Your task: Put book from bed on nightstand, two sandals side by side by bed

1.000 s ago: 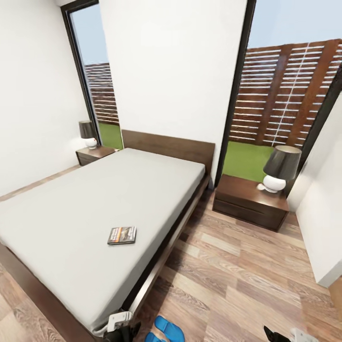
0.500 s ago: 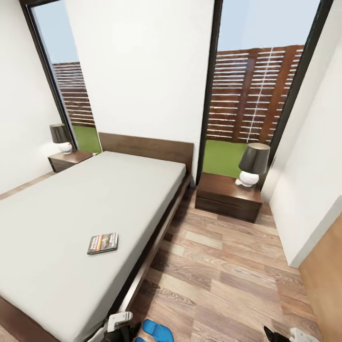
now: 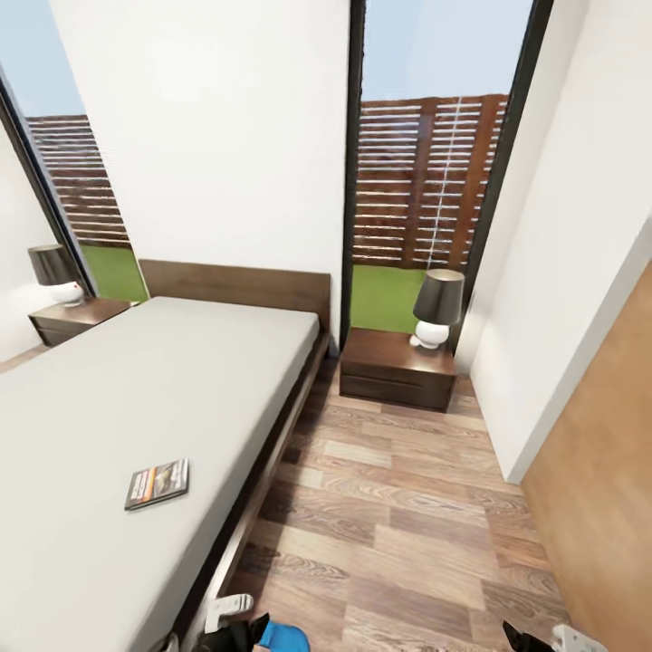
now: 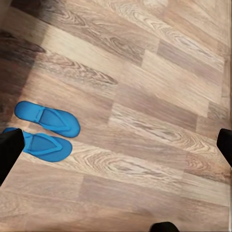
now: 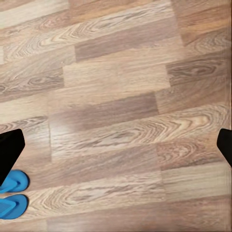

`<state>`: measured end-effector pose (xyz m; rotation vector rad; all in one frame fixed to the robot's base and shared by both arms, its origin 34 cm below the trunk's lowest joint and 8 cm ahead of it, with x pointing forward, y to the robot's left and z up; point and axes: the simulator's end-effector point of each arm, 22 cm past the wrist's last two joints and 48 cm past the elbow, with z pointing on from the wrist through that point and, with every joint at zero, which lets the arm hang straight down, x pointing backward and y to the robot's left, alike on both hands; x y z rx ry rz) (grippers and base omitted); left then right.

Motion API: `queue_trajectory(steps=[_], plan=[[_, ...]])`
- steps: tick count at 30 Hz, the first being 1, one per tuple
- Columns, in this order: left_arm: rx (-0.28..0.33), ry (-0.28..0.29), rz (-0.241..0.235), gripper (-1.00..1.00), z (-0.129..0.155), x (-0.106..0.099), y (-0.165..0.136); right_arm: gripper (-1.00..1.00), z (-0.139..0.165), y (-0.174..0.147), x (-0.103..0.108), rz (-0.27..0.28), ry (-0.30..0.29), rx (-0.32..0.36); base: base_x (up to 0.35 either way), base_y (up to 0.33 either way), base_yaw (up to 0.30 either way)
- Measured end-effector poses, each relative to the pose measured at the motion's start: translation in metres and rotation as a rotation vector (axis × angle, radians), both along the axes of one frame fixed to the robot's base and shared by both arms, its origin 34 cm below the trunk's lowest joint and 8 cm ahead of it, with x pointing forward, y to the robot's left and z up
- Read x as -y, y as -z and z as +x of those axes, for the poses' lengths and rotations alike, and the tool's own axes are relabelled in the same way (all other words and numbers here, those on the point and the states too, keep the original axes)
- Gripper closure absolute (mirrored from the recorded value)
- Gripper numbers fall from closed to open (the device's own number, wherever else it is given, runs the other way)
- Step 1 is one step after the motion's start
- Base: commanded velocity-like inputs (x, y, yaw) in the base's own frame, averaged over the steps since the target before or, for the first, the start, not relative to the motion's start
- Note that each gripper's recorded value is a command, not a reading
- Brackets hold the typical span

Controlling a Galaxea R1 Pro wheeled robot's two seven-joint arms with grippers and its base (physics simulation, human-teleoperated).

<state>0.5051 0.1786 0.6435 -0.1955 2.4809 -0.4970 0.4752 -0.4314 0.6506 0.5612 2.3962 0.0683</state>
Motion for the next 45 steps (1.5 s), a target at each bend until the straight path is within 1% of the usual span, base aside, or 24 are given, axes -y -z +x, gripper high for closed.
queue_trajectory(steps=[16, 45], plan=[[-0.001, 0.0, 0.0, -1.0, -0.005, 0.0, -0.016, -1.0, -0.005, -0.016, 0.0, 0.0, 0.0, -0.001, 0.0, 0.0, -0.262], [-0.001, 0.0, 0.001, -1.0, -0.013, 0.0, -0.036, -1.0, -0.013, -0.036, -0.002, 0.003, -0.001, -0.002, 0.0, 0.0, -0.009]])
